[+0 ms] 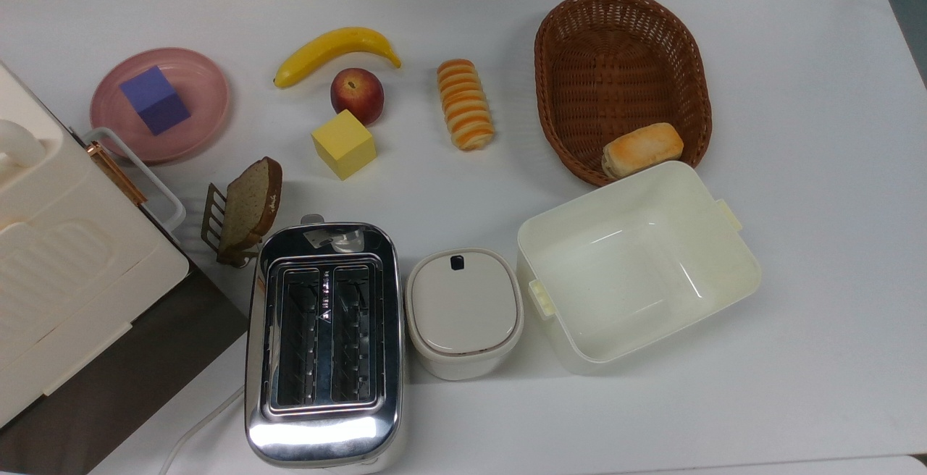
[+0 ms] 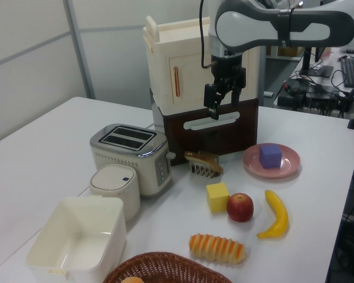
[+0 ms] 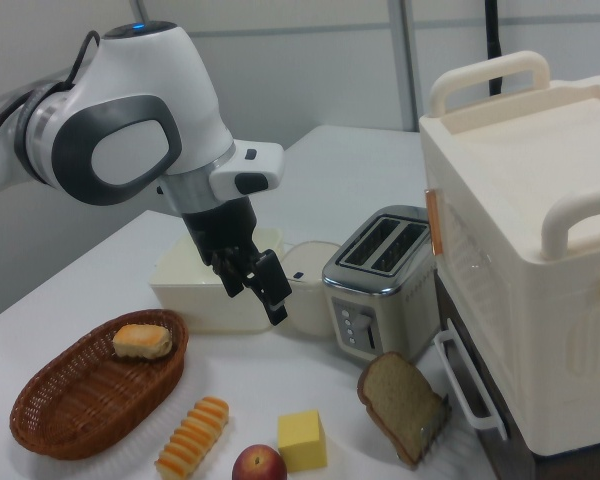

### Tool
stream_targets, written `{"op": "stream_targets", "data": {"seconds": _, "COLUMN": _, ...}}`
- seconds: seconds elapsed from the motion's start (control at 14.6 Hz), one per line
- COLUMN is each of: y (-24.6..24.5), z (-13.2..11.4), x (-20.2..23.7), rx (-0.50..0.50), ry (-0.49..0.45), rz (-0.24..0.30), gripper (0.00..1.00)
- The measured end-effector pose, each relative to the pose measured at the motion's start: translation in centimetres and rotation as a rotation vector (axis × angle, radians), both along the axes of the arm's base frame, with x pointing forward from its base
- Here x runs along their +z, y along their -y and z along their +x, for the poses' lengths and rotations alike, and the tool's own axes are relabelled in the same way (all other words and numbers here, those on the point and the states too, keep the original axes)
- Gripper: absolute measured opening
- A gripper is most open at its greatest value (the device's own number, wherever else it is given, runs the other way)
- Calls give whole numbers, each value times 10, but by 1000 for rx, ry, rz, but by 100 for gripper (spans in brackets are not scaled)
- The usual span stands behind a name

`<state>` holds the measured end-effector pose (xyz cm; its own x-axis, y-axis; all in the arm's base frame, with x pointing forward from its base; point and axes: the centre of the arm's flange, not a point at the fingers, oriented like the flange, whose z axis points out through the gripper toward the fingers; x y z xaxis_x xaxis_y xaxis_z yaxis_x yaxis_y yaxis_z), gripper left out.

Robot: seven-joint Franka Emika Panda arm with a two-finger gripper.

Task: Put the purple cube on the table
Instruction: 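Move the gripper from above the table toward the pink plate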

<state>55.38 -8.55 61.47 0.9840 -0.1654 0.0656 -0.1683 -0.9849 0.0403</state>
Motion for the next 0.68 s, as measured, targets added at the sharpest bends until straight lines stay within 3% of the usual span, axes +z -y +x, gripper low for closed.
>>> {"op": "stream_targets", "data": {"seconds": 0.68, "y": 14, "z": -3, "x": 7, "rx": 15, "ry": 11, "rz": -4, "gripper": 100}}
